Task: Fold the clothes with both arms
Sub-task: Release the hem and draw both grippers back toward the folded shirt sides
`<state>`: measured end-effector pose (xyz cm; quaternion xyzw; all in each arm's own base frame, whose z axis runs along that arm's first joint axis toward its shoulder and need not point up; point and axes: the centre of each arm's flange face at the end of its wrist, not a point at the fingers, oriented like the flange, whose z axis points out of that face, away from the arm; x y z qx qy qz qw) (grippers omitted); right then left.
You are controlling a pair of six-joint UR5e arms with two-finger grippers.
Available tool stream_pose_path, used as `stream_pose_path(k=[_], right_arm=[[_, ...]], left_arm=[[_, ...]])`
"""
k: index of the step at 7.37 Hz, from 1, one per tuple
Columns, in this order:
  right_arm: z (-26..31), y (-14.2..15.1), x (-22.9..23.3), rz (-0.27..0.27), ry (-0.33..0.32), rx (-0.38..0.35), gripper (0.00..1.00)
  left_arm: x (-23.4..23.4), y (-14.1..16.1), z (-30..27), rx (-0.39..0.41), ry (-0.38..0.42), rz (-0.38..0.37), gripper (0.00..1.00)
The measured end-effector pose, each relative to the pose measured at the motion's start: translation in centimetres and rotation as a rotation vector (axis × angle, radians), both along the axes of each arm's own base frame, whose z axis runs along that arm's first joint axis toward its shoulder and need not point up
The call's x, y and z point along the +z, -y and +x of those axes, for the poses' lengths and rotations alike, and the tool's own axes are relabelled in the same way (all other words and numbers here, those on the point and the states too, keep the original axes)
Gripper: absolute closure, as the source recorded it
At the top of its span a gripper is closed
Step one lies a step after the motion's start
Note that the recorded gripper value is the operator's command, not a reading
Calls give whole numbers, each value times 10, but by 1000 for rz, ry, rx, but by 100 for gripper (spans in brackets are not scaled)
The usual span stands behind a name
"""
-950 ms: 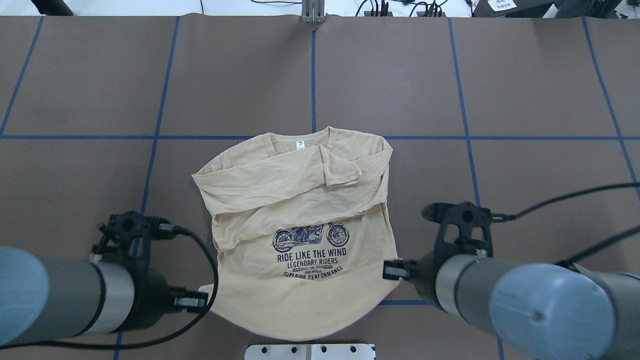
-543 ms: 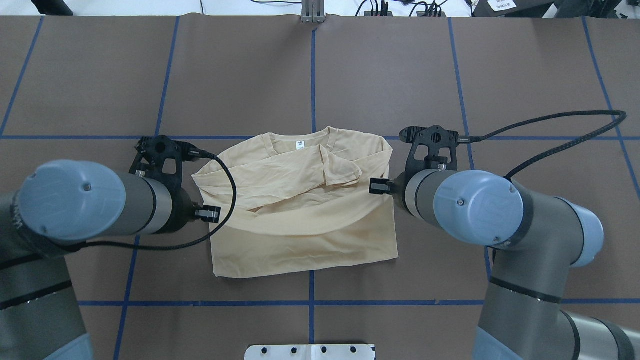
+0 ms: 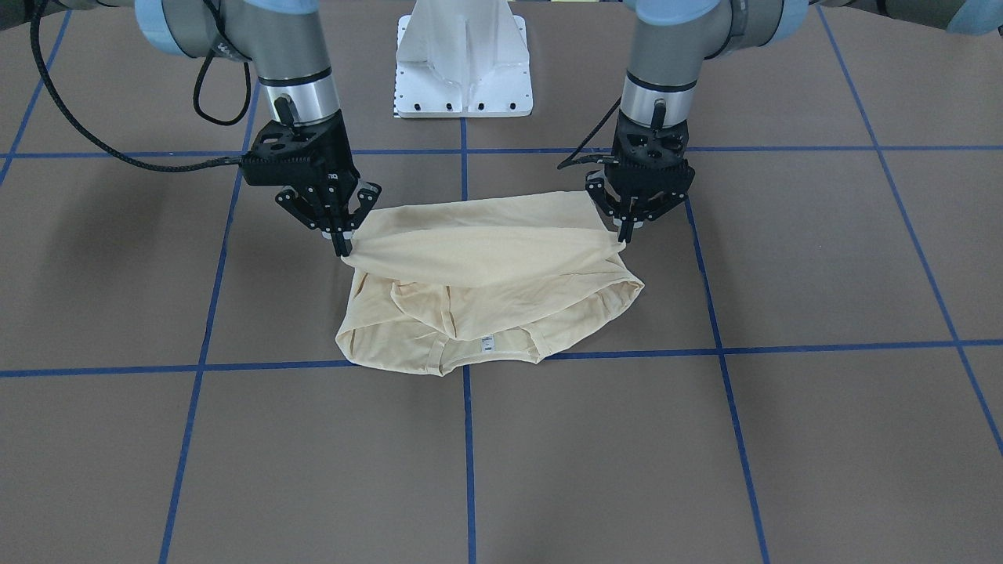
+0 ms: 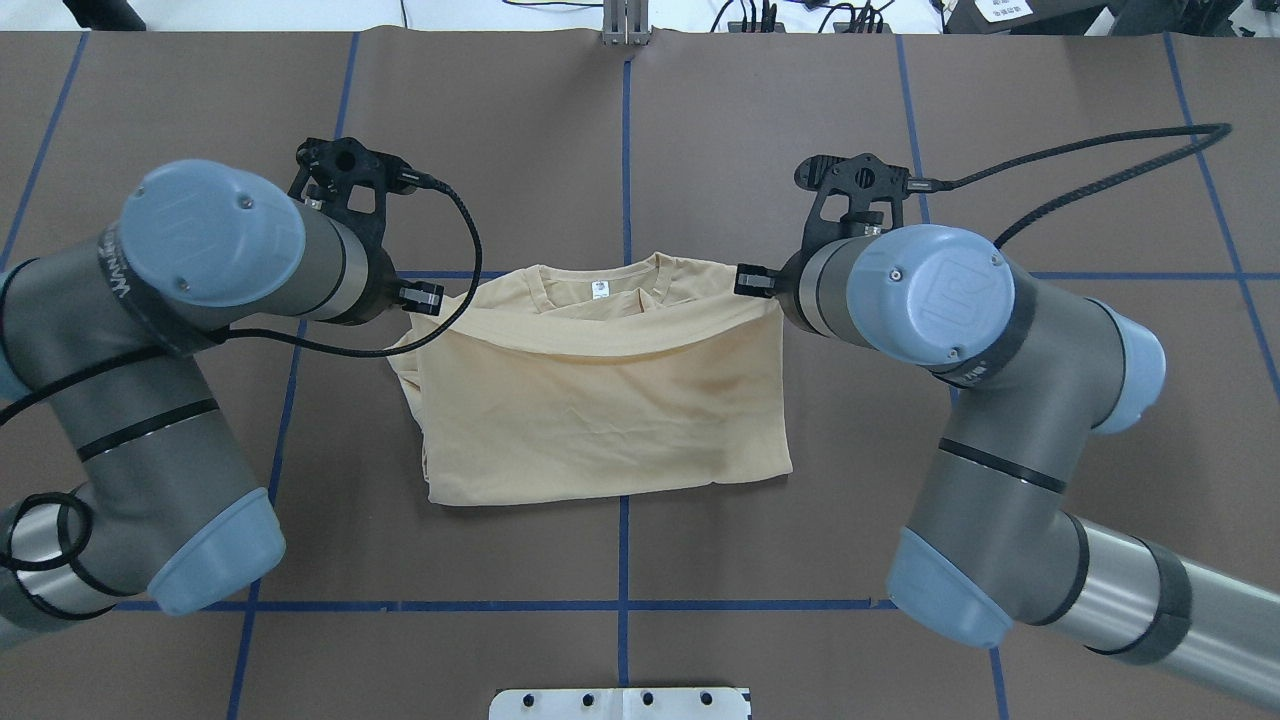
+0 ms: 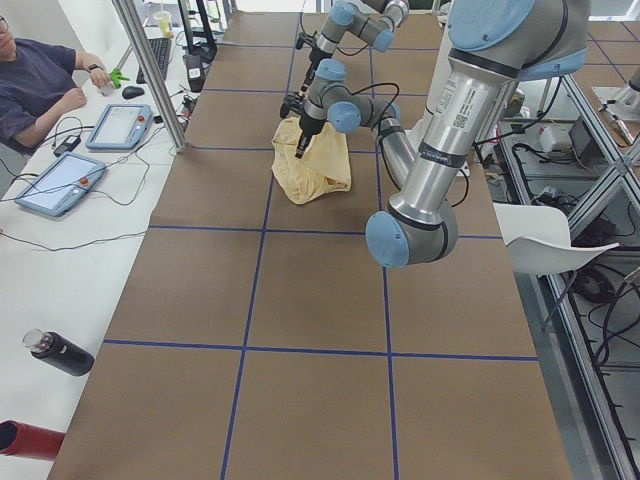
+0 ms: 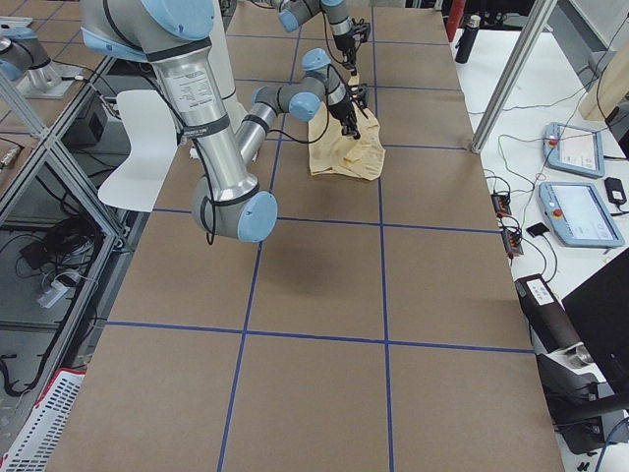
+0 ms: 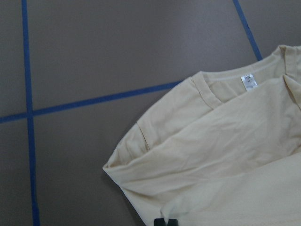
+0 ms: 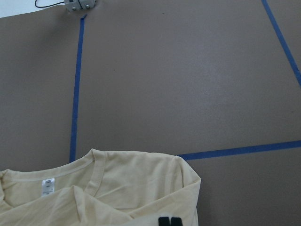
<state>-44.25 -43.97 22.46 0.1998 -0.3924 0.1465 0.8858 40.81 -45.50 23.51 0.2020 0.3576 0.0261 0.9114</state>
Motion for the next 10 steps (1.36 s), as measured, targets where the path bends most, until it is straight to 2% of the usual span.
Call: stream_pose_path(k=[2,4,5,6,8,9,10], right_arm=[[-36,35,24,-12,-58,-3,100],[-59,54,43,-9,-74,-8,100],[-60,59,46,-3,-80,-11,16],[-58,63,48,0,-83,-10,0],[-44,76,42,-16,-62,-30,0],[-27,86,39,-24,-42,-86,0],[-9,90,40,-6,-37,-146,0]], left_arm=[[37,29,28,-9,19,-10,100],[68,41,43,-13,46,-25,100],[77,43,46,-13,57,-31,27],[81,44,46,-13,61,-34,0],[74,42,41,15,42,14,0],[65,37,34,40,25,53,0],[58,26,21,62,-1,76,0]])
